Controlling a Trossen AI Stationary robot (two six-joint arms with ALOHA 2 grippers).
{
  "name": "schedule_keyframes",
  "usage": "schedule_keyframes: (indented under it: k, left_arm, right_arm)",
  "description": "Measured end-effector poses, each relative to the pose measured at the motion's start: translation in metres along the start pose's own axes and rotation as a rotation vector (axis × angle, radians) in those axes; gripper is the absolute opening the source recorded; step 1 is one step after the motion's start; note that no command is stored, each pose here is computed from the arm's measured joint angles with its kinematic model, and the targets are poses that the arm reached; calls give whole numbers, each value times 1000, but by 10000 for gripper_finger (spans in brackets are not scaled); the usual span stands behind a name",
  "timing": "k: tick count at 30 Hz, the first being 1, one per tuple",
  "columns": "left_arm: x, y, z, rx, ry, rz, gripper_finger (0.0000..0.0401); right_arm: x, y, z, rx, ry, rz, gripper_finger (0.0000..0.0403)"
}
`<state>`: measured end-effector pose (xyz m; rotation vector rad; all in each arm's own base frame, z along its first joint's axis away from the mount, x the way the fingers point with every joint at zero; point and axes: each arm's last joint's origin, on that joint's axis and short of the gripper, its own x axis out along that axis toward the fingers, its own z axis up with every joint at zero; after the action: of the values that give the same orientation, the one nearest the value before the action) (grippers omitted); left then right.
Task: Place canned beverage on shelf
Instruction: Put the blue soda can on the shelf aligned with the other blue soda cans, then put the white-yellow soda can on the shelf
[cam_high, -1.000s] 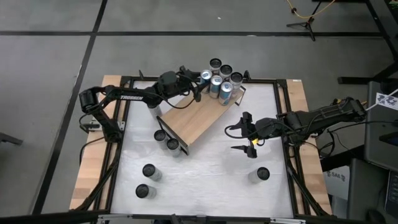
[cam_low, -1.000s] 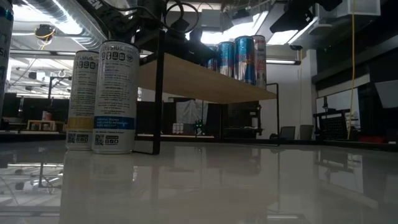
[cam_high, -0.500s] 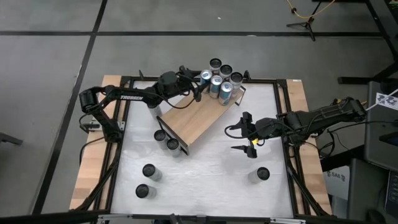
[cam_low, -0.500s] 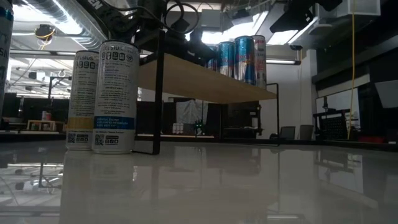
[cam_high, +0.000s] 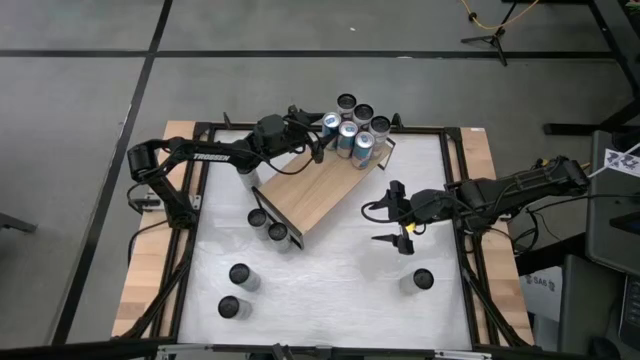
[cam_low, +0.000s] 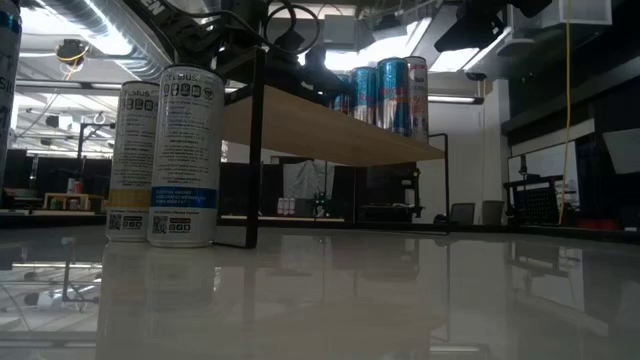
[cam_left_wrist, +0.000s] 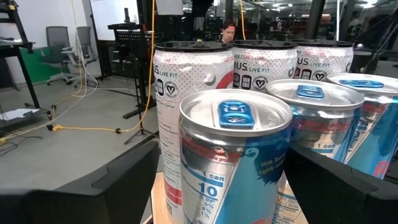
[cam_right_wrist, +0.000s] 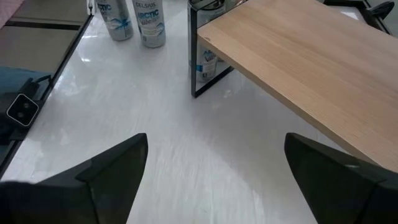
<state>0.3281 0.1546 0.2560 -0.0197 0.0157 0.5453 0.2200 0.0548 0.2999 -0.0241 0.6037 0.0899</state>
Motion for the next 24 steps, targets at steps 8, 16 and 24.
schedule_keyframes:
  k: [8, 16, 24]
  left_arm:
    - [-5, 0, 8, -5, -12, 1, 335]
    - [-18, -1, 22, -6, 17, -10, 335]
    - [-44, -14, 51, 0, -10, -61, 335]
  right_arm:
    - [0, 0, 0, 0, 0, 0, 374]
    - [0, 0, 0, 0, 1, 0, 374]
    - [0, 0, 0, 0, 0, 0, 374]
